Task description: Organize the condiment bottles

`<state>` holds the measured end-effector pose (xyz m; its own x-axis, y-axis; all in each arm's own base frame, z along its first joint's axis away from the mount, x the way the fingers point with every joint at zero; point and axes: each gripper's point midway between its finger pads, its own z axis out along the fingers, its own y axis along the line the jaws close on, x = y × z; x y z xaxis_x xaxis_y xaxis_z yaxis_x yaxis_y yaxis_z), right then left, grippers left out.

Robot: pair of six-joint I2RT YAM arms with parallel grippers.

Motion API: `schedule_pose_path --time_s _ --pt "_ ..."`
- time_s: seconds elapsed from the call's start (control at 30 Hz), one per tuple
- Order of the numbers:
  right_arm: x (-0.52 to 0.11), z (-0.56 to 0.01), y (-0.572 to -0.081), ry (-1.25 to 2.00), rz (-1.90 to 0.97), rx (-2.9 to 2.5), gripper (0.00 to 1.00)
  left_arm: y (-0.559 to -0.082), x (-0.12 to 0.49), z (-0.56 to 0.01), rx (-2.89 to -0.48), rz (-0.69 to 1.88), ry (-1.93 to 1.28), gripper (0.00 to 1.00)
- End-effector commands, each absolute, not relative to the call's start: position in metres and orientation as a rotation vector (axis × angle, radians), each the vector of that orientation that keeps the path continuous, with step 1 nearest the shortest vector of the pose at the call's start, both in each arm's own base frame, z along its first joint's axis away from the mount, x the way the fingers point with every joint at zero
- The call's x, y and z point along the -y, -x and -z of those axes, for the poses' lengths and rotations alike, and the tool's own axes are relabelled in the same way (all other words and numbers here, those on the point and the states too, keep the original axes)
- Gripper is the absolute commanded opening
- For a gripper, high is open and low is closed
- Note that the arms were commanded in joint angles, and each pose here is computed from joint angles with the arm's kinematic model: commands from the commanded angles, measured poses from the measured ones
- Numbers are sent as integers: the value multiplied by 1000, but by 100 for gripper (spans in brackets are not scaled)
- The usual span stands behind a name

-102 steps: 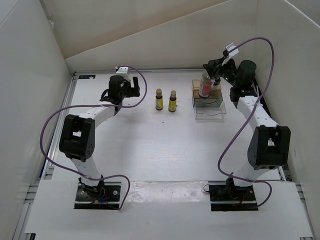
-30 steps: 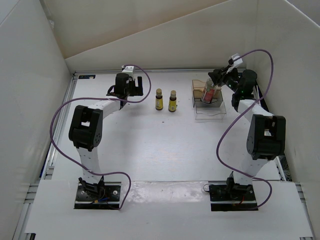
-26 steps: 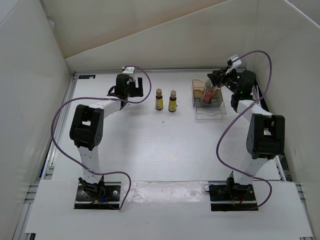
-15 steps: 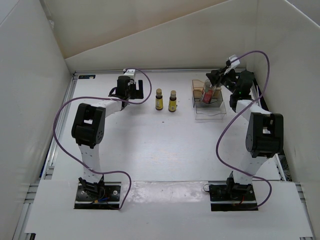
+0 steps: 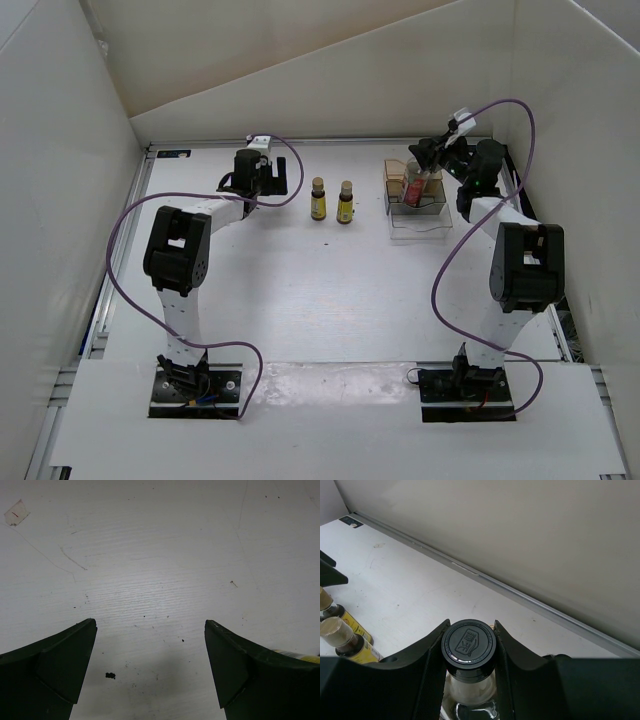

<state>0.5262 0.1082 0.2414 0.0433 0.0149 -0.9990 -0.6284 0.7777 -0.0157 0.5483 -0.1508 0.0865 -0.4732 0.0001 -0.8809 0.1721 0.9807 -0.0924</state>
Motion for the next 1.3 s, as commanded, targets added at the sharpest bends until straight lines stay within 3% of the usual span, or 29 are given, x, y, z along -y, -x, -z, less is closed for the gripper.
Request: schedule_pose_path --time_s 0.0,0.4,0.47,0.5,0.57,0.7,0.77,1.27 --pt "-112 -281 -529 574 -480 -1316 0 -559 151 -102 -2010 203 -115 100" --pt "-112 -278 -527 578 -487 -1326 2 -557 151 -101 -2012 210 -111 100" --pt "-112 -274 -525 572 -483 -1326 13 -557 151 -102 -2012 209 -112 100" --pt "-110 -271 -525 566 -481 -1333 28 -557 152 -104 -2007 211 -113 100" --pt "-111 -272 -524 568 -475 -1325 44 -556 150 -101 -2012 207 -111 100" --pt "-109 -272 -522 560 -469 -1326 61 -556 150 -103 -2008 208 -113 100" --pt "-109 -277 -522 555 -463 -1317 66 -555 151 -104 -2007 211 -113 100" --pt "-126 -338 -481 633 -361 -1194 68 -541 146 -136 -1951 217 -103 100"
